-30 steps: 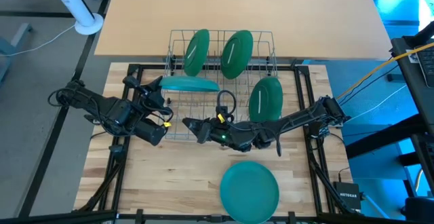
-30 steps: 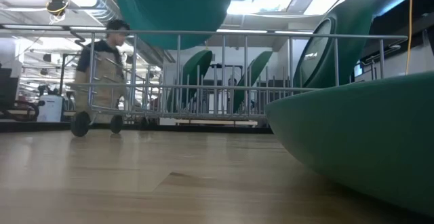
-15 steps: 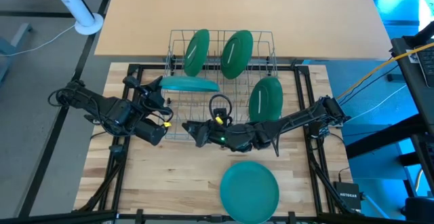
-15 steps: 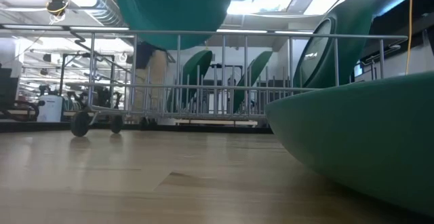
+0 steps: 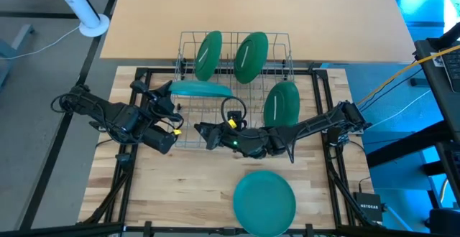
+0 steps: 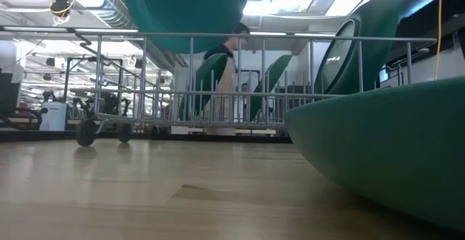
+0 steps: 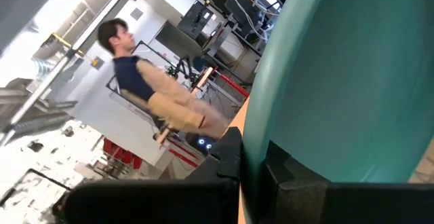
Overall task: Sort dishes
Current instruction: Put the top light green plate in the dish rack
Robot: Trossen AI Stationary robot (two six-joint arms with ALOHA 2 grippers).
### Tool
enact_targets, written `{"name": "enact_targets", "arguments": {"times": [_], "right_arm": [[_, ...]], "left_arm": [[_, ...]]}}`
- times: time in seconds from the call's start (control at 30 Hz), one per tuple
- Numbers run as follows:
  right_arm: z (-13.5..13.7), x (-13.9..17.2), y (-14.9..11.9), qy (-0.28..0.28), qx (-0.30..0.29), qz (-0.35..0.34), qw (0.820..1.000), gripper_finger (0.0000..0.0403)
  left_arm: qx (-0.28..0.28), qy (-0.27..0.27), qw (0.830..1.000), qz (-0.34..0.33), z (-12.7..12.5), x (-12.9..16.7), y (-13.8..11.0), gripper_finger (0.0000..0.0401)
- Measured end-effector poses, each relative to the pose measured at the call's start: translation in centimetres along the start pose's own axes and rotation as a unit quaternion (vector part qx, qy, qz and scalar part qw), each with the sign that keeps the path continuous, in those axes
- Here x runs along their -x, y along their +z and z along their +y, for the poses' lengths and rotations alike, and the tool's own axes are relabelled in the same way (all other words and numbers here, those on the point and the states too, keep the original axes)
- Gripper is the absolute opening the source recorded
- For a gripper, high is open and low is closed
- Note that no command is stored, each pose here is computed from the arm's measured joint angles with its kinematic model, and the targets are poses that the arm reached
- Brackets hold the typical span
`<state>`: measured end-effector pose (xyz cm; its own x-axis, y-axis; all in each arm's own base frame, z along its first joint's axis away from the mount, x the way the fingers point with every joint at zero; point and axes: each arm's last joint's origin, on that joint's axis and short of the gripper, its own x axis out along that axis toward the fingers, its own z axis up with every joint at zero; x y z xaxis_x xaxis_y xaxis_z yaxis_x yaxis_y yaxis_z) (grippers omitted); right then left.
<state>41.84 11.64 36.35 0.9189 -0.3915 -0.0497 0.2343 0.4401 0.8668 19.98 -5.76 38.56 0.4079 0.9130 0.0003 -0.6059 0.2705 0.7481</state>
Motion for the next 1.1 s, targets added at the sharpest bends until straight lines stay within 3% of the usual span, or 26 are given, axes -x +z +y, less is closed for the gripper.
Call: {"name": "enact_targets", "arguments": {"times": [0.73, 0.93, 1.1], "right_arm": [[-1.7, -2.1, 2.4, -0.038, 0.011, -0.036, 0.999, 0.0209], [-0.7, -2.4, 3.5, 0.013, -0.035, -0.063, 0.997, 0.0209], [-0.2, -2.4, 4.1, 0.036, -0.025, -0.088, 0.995, 0.0209]], "left_arm": [[-0.067, 0.0, 0.998, 0.0, 0.0, 0.0, 0.0, 0.0], [-0.091, 0.001, 0.996, 0.001, 0.0, -0.1, 0.0, 0.0], [-0.093, 0.001, 0.996, 0.002, 0.0, -0.1, 0.0, 0.0]]}}
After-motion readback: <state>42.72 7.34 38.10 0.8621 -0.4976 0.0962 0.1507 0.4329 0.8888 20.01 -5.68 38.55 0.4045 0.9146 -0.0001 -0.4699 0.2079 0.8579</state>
